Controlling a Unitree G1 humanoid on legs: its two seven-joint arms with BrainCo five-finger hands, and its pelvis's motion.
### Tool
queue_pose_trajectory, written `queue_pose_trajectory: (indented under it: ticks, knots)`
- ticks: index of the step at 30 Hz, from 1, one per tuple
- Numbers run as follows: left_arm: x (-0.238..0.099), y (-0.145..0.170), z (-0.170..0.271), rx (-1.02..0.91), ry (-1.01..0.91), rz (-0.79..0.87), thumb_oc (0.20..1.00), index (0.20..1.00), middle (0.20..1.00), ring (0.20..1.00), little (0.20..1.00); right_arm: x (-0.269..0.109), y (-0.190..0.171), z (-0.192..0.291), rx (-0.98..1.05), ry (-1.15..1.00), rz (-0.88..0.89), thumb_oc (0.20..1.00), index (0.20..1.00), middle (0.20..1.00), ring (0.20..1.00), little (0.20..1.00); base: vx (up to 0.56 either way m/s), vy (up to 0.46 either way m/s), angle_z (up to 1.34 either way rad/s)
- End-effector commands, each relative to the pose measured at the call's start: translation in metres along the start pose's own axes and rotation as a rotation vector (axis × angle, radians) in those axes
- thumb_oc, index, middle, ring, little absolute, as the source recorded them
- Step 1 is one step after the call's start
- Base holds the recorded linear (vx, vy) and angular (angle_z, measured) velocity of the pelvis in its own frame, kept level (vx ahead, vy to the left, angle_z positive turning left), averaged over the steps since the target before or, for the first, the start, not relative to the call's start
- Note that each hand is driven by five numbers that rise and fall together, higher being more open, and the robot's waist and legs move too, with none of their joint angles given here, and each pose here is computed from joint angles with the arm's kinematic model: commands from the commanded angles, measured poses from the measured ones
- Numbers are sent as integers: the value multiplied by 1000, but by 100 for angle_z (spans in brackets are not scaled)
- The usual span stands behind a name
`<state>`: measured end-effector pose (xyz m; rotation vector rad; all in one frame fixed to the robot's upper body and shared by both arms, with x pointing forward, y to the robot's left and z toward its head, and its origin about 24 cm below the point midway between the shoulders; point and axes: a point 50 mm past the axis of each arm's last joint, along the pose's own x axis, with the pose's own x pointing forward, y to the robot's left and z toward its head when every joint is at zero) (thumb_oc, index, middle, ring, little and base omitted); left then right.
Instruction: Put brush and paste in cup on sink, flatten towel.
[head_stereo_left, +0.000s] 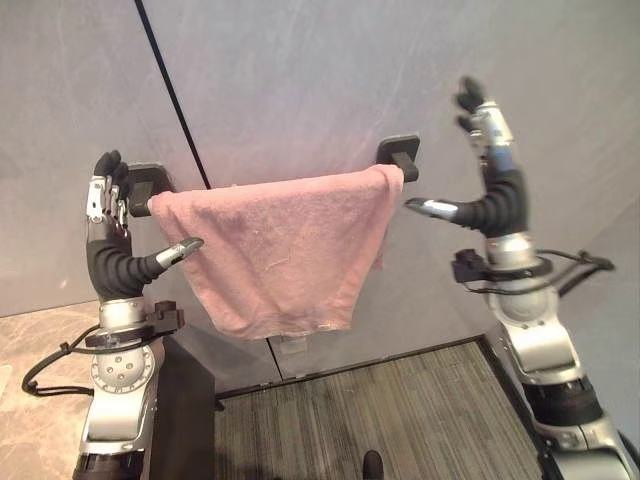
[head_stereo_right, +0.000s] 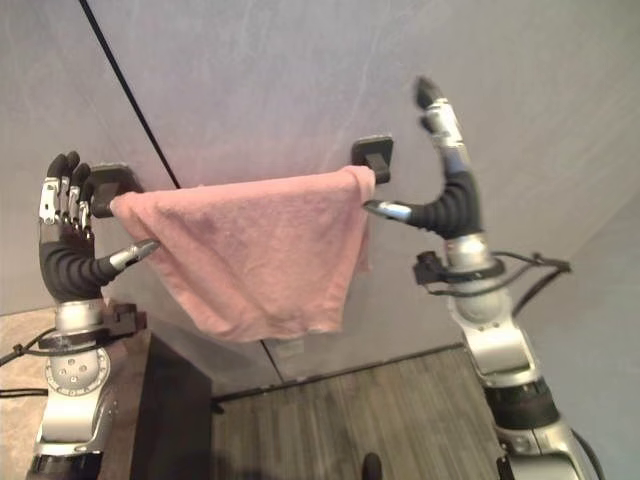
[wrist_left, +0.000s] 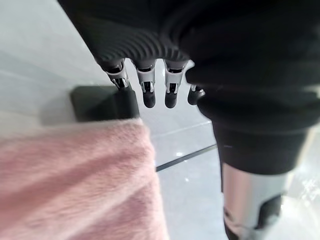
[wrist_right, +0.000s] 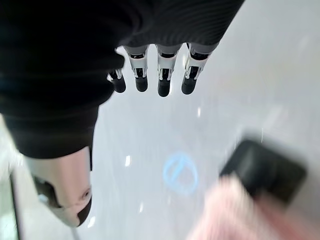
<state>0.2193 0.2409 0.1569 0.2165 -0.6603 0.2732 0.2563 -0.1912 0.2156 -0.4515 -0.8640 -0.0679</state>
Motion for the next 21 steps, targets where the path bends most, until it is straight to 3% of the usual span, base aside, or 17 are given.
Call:
queue_pose_trajectory:
  ticks: [1,3,9,15,21]
  knots:
    - [-2,15,9,32,-50,30,1000,1000,1000,1000,1000,-13,-16,7,39,-24,-109,1000,1000,1000,1000,1000,-21,8,-5]
    - [-20,26,-5,40,55,83,1000,1000,1000,1000,1000,-40,-23,-11,75,114,-148,1000,1000,1000,1000,1000,-26,5,-8]
    - [-41,38,-22,72,175,147,1000,1000,1000,1000,1000,-75,-26,-33,131,306,-159,1000,1000,1000,1000,1000,-28,1,0]
    - [-85,41,-73,21,495,177,1000,1000,1000,1000,1000,-147,-8,-85,206,741,-23,1000,1000,1000,1000,1000,-29,-11,-6]
    - [-132,9,-124,48,842,-72,1000,1000,1000,1000,1000,-234,26,-135,115,1222,195,1000,1000,1000,1000,1000,-17,-7,1]
